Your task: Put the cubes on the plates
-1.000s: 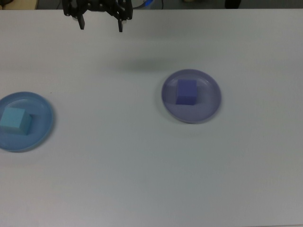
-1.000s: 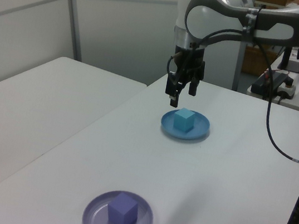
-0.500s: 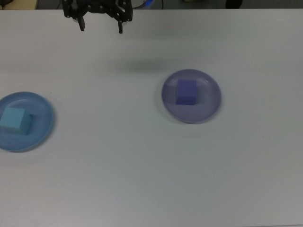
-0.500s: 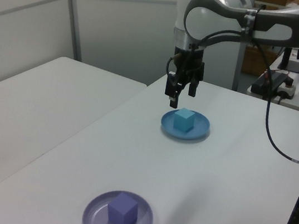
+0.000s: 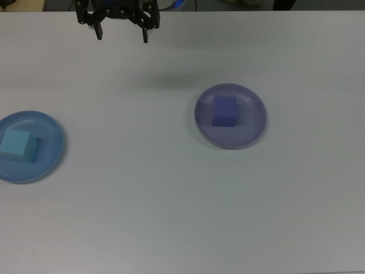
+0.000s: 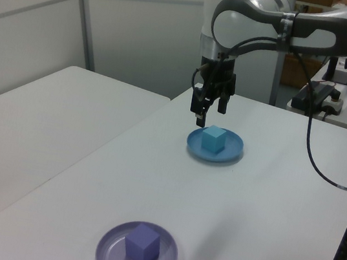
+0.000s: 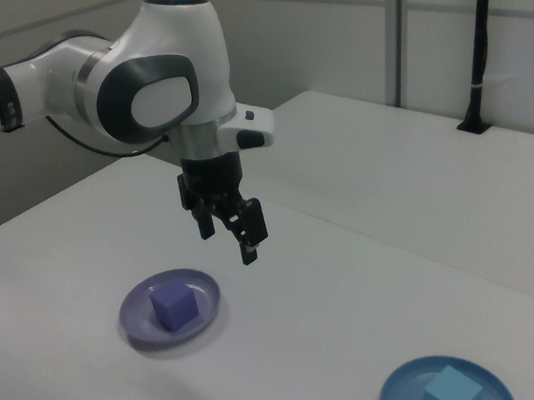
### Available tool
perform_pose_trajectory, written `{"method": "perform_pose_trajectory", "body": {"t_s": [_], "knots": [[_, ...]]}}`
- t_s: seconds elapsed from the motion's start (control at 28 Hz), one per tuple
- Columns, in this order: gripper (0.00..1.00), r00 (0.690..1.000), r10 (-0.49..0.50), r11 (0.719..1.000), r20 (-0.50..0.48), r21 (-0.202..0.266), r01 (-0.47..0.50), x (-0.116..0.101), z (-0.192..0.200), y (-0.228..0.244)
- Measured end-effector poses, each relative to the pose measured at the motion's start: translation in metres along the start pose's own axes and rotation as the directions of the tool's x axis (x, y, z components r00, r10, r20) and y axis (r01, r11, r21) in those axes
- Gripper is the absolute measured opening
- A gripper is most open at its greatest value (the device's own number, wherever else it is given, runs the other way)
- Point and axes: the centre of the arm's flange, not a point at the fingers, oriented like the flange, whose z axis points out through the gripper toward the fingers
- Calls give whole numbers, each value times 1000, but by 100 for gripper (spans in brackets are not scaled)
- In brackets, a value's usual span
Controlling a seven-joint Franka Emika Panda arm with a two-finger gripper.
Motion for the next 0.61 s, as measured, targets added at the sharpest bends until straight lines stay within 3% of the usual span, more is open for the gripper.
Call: {"method": "perform_pose_trajectory", "body": {"t_s": [0.61], "knots": [[100, 1000, -3, 1000, 0, 0, 3, 0, 0, -2]]}}
